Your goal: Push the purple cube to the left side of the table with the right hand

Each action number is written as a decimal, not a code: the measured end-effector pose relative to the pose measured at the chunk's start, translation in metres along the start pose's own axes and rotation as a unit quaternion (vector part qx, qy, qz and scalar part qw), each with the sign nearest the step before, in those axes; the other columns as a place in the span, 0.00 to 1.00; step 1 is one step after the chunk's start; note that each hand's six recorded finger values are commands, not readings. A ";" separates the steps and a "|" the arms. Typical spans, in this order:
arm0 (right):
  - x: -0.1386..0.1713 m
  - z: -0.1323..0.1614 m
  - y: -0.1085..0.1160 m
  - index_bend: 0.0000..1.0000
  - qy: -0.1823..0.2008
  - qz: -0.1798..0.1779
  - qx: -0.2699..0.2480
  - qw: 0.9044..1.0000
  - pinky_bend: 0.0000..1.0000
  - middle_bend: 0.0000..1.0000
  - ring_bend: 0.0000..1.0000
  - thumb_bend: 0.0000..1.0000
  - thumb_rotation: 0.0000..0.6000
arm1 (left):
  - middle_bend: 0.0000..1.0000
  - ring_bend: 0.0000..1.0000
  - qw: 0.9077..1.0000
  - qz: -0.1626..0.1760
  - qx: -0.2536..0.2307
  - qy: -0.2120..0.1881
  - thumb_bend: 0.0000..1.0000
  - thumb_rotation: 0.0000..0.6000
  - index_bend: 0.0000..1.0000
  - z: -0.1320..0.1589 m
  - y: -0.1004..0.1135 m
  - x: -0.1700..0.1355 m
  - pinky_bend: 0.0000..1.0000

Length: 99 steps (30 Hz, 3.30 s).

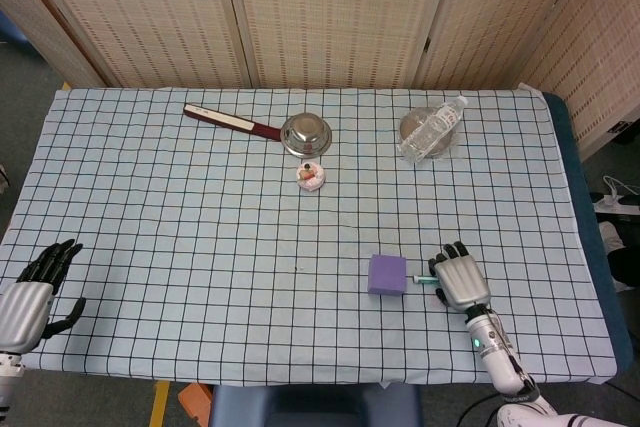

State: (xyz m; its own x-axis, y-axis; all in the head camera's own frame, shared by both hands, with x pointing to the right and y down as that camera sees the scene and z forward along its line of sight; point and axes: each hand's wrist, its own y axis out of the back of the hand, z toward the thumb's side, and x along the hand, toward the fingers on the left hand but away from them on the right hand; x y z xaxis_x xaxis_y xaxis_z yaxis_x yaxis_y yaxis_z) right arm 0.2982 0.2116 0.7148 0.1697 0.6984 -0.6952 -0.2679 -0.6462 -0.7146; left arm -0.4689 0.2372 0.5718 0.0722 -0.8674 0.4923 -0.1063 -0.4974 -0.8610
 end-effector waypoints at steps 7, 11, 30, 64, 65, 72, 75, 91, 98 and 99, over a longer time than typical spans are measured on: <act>0.002 0.004 -0.001 0.52 0.001 0.002 0.005 1.000 0.18 0.44 0.21 0.24 1.00 | 0.00 0.00 1.000 -0.006 -0.007 0.003 0.42 1.00 0.00 -0.004 -0.001 0.003 0.17; 0.003 0.005 -0.002 0.58 0.001 0.001 0.007 1.000 0.20 0.49 0.25 0.25 1.00 | 0.00 0.00 1.000 -0.010 -0.006 0.004 0.42 1.00 0.00 -0.004 -0.002 0.004 0.17; 0.007 0.002 -0.011 0.70 0.003 0.009 0.028 1.000 0.48 0.68 0.49 0.33 1.00 | 0.00 0.00 1.000 -0.005 0.000 0.026 0.45 1.00 0.00 -0.009 -0.002 0.006 0.17; -0.007 0.011 0.035 0.92 0.015 -0.055 -0.001 0.998 0.59 0.82 0.66 0.41 1.00 | 0.00 0.00 1.000 -0.011 -0.009 0.018 0.45 1.00 0.00 -0.007 -0.002 0.006 0.18; -0.008 0.013 0.035 0.92 0.018 -0.055 0.001 0.998 0.59 0.82 0.66 0.41 1.00 | 0.00 0.00 1.000 -0.011 -0.009 0.018 0.45 1.00 0.00 -0.007 -0.002 0.006 0.18; -0.009 0.044 0.041 0.92 0.051 -0.057 0.025 0.997 0.59 0.82 0.66 0.41 1.00 | 0.00 0.00 1.000 -0.012 -0.016 0.016 0.45 1.00 0.00 -0.008 0.000 0.005 0.18; -0.009 0.053 0.044 0.92 0.060 -0.057 0.026 0.996 0.59 0.82 0.66 0.41 1.00 | 0.00 0.00 1.000 -0.012 -0.018 0.014 0.45 1.00 0.00 -0.008 0.000 0.005 0.18; -0.025 0.114 0.060 0.92 0.112 -0.064 0.027 0.991 0.59 0.82 0.66 0.41 1.00 | 0.00 0.00 1.000 -0.018 -0.021 0.011 0.45 1.00 0.00 -0.009 -0.001 0.005 0.18; -0.037 0.145 0.069 0.92 0.127 -0.073 0.031 0.989 0.59 0.82 0.66 0.41 1.00 | 0.00 0.00 0.999 -0.022 -0.023 0.011 0.45 1.00 0.00 -0.009 -0.002 0.006 0.18; -0.039 0.151 0.070 0.92 0.129 -0.075 0.033 0.988 0.59 0.82 0.66 0.41 1.00 | 0.00 0.00 0.999 -0.022 -0.023 0.011 0.45 1.00 0.00 -0.009 -0.002 0.006 0.18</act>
State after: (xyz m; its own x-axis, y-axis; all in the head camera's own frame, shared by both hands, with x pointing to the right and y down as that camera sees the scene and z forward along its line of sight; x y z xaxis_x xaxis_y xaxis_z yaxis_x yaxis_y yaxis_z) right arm 0.1299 0.1854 0.7032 0.4465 0.6776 -0.5844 -0.2805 -0.5142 -0.8105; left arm -0.4775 0.2327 0.5777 0.0563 -0.8442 0.5330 -0.1490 -0.5350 -0.8316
